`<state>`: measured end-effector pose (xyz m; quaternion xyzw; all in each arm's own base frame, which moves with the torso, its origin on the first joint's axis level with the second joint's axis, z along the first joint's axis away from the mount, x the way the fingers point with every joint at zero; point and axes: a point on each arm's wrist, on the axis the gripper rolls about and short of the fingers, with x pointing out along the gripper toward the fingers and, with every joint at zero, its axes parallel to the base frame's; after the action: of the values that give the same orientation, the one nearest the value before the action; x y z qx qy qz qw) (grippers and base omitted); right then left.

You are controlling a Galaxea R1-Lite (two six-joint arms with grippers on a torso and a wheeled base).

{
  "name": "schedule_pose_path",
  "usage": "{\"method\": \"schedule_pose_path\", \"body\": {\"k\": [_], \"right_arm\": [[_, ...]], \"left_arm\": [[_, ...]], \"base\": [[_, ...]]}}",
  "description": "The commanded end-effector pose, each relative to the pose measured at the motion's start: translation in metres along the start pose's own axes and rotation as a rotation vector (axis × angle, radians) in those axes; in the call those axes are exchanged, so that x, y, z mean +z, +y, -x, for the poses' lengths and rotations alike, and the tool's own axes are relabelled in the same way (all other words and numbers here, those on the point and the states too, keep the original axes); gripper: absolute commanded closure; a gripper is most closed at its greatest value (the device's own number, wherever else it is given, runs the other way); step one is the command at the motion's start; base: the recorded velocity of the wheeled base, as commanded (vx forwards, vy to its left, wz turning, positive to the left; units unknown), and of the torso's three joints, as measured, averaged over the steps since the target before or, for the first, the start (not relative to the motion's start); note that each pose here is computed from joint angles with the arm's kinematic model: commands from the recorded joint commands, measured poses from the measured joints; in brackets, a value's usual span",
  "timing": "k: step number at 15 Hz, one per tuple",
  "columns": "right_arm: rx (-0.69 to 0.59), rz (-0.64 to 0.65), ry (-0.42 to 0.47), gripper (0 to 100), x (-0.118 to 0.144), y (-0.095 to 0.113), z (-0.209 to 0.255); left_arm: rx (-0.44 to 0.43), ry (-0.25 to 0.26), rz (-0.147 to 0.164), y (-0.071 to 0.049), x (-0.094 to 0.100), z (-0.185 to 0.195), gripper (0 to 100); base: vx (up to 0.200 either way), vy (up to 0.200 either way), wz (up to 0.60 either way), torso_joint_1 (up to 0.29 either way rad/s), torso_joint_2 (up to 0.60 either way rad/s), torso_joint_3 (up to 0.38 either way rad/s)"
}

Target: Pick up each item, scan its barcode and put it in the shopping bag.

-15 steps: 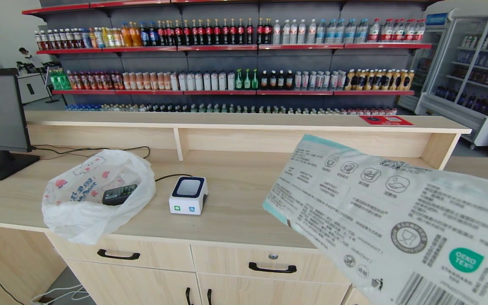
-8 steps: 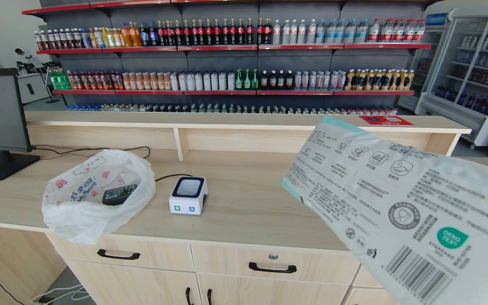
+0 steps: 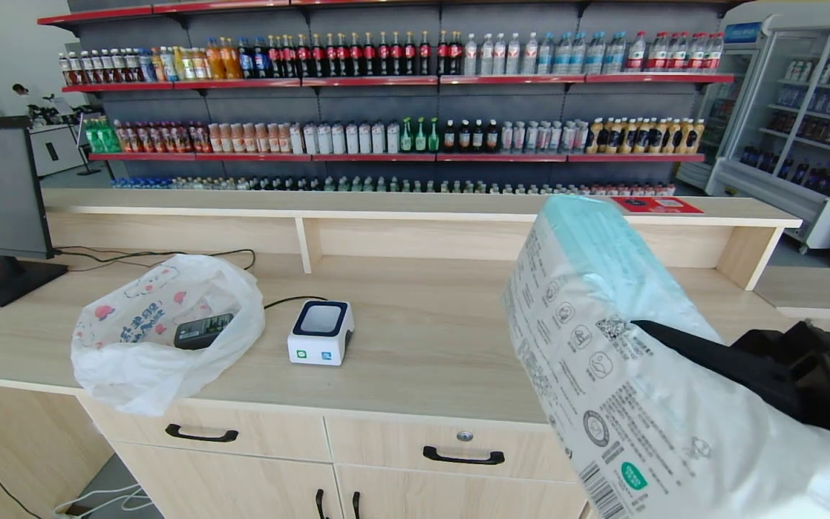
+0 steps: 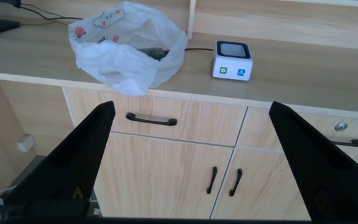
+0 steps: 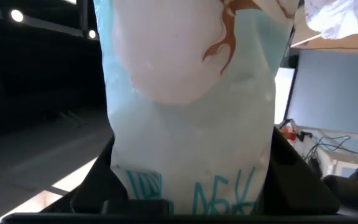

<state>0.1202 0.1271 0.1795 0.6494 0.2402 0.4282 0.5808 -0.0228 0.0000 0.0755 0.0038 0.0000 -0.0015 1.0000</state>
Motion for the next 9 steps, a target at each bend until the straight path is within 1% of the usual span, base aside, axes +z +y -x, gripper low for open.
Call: {"method": "schedule_pose_path", "body": {"k": [1,3,6,7,9], "right_arm": [[-0.041,0.087,0.027,100,0.0,-0.009,0.0],[-0.059,0.189,0.037,100,-0.001,-0.013,0.001],[-0.059,0.238,0.038,100,-0.001,-0.012,0.004],[-0.06,0.28,0.04,100,-0.001,-0.013,0.002],[-0.125,0.469,0.062,100,0.002,-0.03,-0.011]], "left_arm": [[0.0,0.0,0.002,0.0,0.0,0.0,0],[0.0,0.0,0.003,0.0,0.0,0.0,0],[0.0,0.0,0.006,0.0,0.0,0.0,0],[0.0,0.0,0.006,0.0,0.0,0.0,0],[0.0,0.0,0.006,0.0,0.0,0.0,0]], "base": [[0.0,0.0,0.0,0.0,0.0,0.0],[0.0,0.0,0.0,0.0,0.0,0.0],[0.0,0.0,0.0,0.0,0.0,0.0],[0.0,0.0,0.0,0.0,0.0,0.0],[0.0,0.0,0.0,0.0,0.0,0.0]]}}
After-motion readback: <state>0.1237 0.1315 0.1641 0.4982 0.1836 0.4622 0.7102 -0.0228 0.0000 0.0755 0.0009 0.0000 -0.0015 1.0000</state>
